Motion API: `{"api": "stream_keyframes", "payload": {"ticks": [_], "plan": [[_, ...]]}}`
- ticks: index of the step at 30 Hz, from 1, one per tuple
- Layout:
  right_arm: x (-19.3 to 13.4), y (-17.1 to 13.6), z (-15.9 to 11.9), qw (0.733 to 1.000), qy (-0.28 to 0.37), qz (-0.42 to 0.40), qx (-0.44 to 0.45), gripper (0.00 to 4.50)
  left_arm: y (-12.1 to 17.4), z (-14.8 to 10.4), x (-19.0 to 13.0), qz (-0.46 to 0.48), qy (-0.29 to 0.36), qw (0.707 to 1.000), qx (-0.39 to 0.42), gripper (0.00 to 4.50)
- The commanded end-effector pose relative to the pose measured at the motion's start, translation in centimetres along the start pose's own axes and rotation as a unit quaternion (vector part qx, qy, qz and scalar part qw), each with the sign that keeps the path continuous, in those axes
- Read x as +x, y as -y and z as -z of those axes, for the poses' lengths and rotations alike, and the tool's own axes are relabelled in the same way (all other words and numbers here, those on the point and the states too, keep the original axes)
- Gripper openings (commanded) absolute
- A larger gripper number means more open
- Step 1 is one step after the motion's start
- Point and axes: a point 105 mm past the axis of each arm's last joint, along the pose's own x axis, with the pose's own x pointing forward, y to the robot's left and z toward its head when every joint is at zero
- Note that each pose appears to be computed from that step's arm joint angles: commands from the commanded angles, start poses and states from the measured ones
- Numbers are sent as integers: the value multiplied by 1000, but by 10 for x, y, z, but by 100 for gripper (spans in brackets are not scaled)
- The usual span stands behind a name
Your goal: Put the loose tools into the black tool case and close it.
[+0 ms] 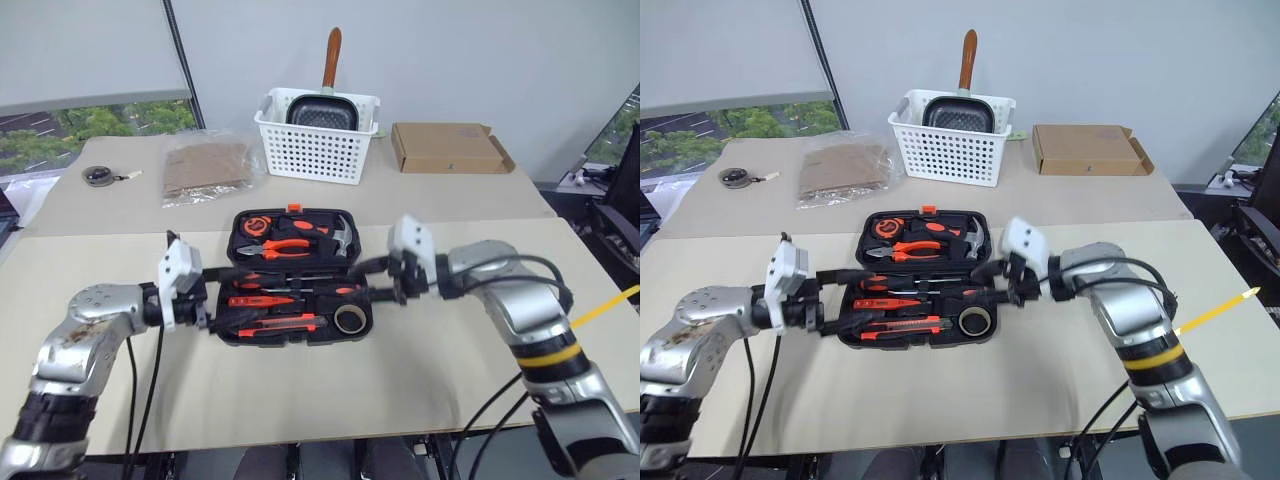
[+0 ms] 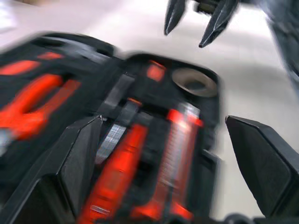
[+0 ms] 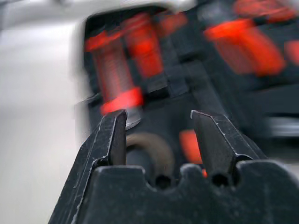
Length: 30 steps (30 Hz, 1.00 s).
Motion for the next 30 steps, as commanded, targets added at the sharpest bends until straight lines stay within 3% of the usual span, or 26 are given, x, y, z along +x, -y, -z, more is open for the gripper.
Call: {"api": "stream_keyframes", "payload": {"ticks": [1,6,13,16,22,30], "plan": [[3,50,-3,988,38,123,87,260,-44,-4,0,-101,0,995,-17,450],[16,78,11,964,39,181,190,260,-65,-7,5,-137,8,989,-56,450],[36,83,28,945,19,187,269,260,-96,4,5,-215,-6,970,-117,450],[39,82,27,944,21,180,274,194,-103,4,4,-233,1,962,-140,450],[40,85,23,942,31,182,281,2,-113,13,4,-258,12,946,-194,450],[43,86,19,943,32,182,276,2,-123,28,0,-271,32,923,-272,450]]}}
